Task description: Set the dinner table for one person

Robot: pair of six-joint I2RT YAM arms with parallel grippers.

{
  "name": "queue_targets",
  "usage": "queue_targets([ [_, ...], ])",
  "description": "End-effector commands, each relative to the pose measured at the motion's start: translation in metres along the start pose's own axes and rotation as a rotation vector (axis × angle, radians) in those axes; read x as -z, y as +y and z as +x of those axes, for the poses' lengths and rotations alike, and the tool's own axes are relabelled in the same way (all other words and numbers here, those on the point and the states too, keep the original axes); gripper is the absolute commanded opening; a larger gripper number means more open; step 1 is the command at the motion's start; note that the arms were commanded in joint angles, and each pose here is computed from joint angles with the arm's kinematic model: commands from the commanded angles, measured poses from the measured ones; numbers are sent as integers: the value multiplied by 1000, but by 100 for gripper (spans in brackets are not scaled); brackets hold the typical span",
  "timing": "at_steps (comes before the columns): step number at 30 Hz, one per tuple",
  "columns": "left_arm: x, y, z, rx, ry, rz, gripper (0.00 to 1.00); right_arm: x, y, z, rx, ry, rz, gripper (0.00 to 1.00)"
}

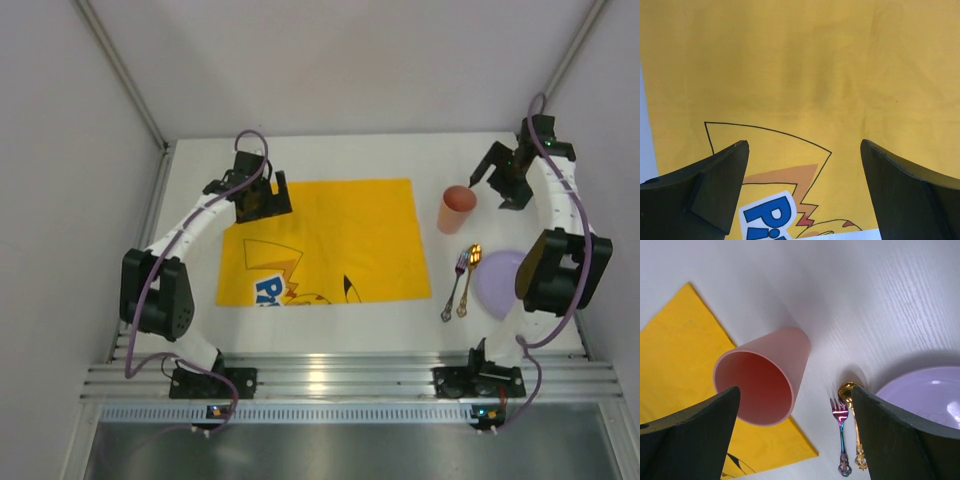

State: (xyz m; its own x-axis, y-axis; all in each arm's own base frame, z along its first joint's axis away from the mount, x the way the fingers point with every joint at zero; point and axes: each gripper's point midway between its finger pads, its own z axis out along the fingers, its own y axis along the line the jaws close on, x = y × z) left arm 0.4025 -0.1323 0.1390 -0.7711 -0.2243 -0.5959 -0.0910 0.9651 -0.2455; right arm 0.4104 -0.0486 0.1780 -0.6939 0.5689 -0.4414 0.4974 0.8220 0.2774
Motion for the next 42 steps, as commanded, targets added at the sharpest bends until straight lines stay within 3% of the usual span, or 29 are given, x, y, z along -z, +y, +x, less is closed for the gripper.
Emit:
queue_targets([
  [1,21,-15,-27,-10,-122,73,99,-4,10,-3,0,20,-9,92],
  [6,19,-6,-8,-15,-55,41,99,-37,6,10,12,79,15,80],
  [10,19,-4,0,-3,-26,37,99,-55,2,23,42,115,48,37],
  [11,20,-3,3,-2,-20,36,99,-57,2,26,55,123,54,19],
  [13,20,-2,4,1,-20,31,99,-59,11,30,100,124,51,0],
  [24,18,-7,8,-5,19,51,99,31,155,26,359,-109,-92,0],
  [33,28,-7,6,-18,21,49,99,-15,169,48,421,-64,-3,0],
  [42,35,4,31,1,49,37,99,-50,193,61,448,-20,-8,0],
])
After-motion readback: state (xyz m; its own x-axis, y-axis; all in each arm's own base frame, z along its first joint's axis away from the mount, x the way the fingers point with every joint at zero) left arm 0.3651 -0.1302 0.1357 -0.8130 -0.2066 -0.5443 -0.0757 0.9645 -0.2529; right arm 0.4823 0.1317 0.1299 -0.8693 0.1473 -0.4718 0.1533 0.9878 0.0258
